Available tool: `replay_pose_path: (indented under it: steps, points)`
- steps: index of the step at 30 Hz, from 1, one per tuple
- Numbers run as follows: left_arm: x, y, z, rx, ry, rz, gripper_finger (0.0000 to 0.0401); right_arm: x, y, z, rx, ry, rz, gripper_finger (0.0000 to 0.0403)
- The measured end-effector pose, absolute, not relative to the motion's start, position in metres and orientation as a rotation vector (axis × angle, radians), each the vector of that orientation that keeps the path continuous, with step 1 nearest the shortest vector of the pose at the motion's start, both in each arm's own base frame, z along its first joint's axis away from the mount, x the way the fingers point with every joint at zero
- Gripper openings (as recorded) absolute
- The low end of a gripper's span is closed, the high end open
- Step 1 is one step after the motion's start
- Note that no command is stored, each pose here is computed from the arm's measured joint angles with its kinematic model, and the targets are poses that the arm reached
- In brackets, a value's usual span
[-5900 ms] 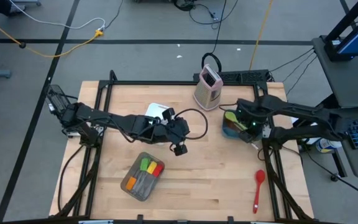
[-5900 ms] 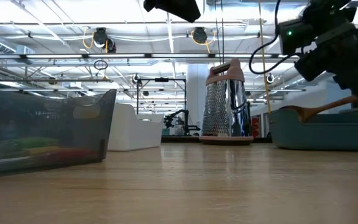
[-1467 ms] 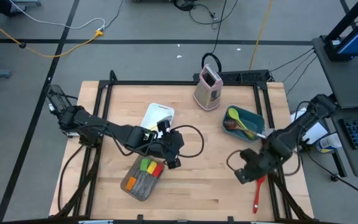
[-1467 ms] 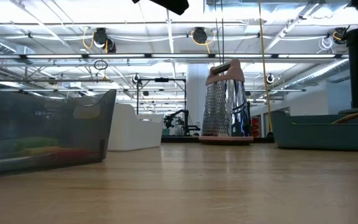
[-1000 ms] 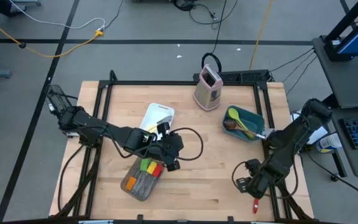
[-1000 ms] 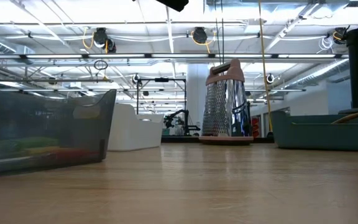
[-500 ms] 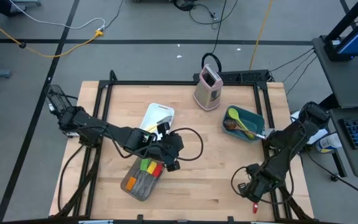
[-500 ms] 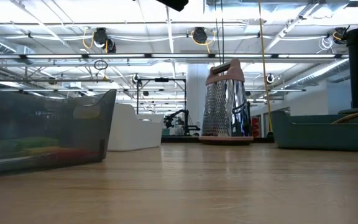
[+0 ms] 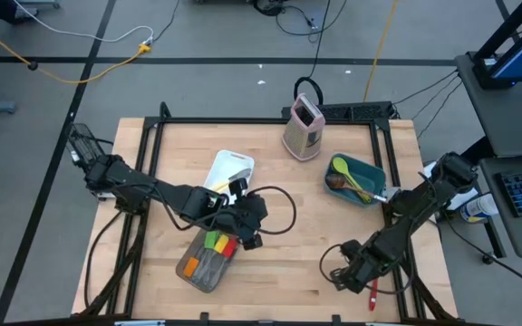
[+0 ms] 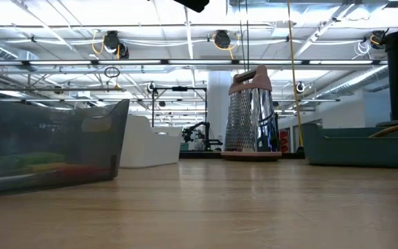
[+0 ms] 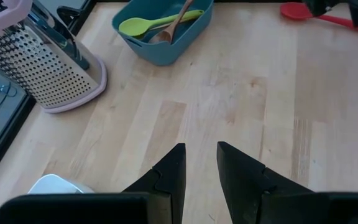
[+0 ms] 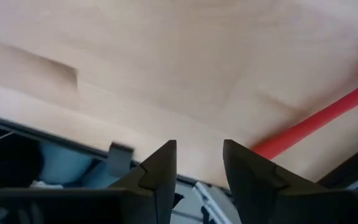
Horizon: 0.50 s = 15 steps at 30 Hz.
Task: Pick & Place Kitchen Items
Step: Put the red spoon into the blue bin
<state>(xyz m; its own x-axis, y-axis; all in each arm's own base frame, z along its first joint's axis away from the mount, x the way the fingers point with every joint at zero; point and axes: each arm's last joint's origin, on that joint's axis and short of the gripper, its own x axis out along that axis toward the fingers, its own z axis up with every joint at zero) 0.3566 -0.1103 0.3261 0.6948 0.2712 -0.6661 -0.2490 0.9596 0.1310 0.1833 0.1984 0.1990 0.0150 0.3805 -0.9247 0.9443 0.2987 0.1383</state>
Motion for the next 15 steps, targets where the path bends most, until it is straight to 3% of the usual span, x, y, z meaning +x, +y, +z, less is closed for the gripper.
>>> replay_pose_path:
  steps: [15]
  points:
    - [0.355,-0.114,0.326,0.061,0.753,0.27,0.0097,0.162,0.228,0.201,1.405,1.463,-0.759,0.0128]
